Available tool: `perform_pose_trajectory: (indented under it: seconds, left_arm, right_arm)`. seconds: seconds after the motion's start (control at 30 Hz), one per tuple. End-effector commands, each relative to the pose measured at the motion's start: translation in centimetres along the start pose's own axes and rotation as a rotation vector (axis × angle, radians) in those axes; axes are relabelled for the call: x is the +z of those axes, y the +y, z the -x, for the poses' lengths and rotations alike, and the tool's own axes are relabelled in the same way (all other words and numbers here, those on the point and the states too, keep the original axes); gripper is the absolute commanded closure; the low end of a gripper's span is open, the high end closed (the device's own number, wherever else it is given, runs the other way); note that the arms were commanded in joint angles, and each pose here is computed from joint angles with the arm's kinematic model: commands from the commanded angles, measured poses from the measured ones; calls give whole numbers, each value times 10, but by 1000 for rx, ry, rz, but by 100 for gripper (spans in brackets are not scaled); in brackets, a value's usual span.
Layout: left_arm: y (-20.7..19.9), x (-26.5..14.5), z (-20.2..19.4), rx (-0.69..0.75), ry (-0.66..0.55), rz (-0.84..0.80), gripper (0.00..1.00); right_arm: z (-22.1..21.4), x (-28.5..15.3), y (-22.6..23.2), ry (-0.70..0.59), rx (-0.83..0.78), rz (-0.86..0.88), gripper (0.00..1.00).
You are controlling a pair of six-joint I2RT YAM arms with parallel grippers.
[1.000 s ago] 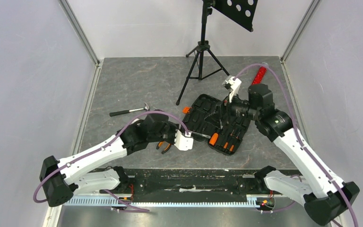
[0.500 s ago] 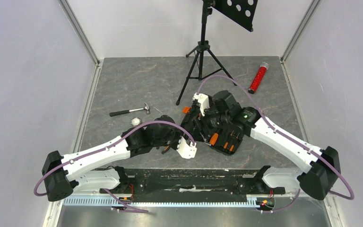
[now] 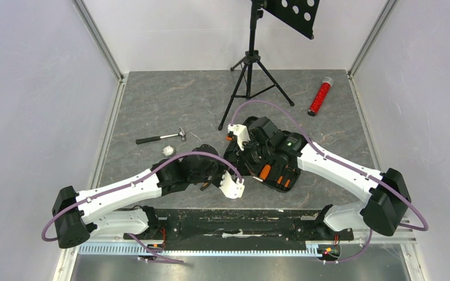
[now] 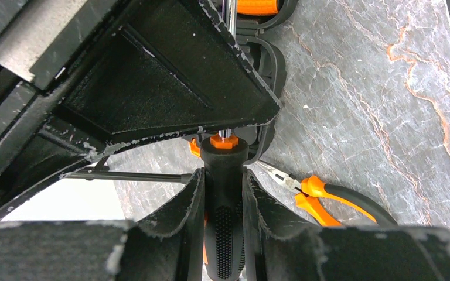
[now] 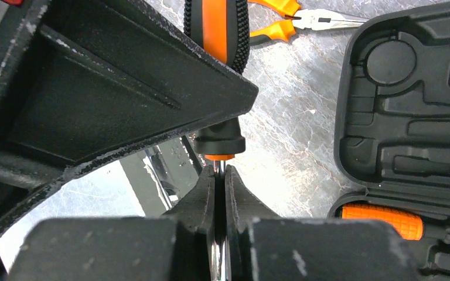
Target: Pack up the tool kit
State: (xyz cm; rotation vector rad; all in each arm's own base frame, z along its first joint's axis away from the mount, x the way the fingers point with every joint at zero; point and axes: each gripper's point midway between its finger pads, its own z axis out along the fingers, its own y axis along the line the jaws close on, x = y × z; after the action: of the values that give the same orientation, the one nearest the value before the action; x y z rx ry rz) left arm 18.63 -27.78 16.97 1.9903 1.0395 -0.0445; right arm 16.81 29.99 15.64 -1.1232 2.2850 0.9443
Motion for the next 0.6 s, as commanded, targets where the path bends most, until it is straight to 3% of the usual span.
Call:
perform_pose_trajectory:
  seconds: [0.0, 0.1, 0.2, 0.43, 0.57]
  left_arm:
    - [11, -3, 9, 31, -31, 42, 96]
    - [17, -5, 6, 2, -17, 86, 79]
    - [29, -11, 0, -36, 14, 171, 54]
    - [67, -39, -18, -227, 67, 435, 29]
    - [96, -63, -27, -466, 12, 586, 16]
  right_arm:
    - [23, -11, -2, -67, -34, -46, 100]
    - [20, -13, -9, -73, -13, -93, 100]
    - [15, -16, -20, -78, 17, -156, 100]
    - [0, -39, -64, -146, 203, -359, 100]
    - [-8, -68, -97, -272, 381, -505, 100]
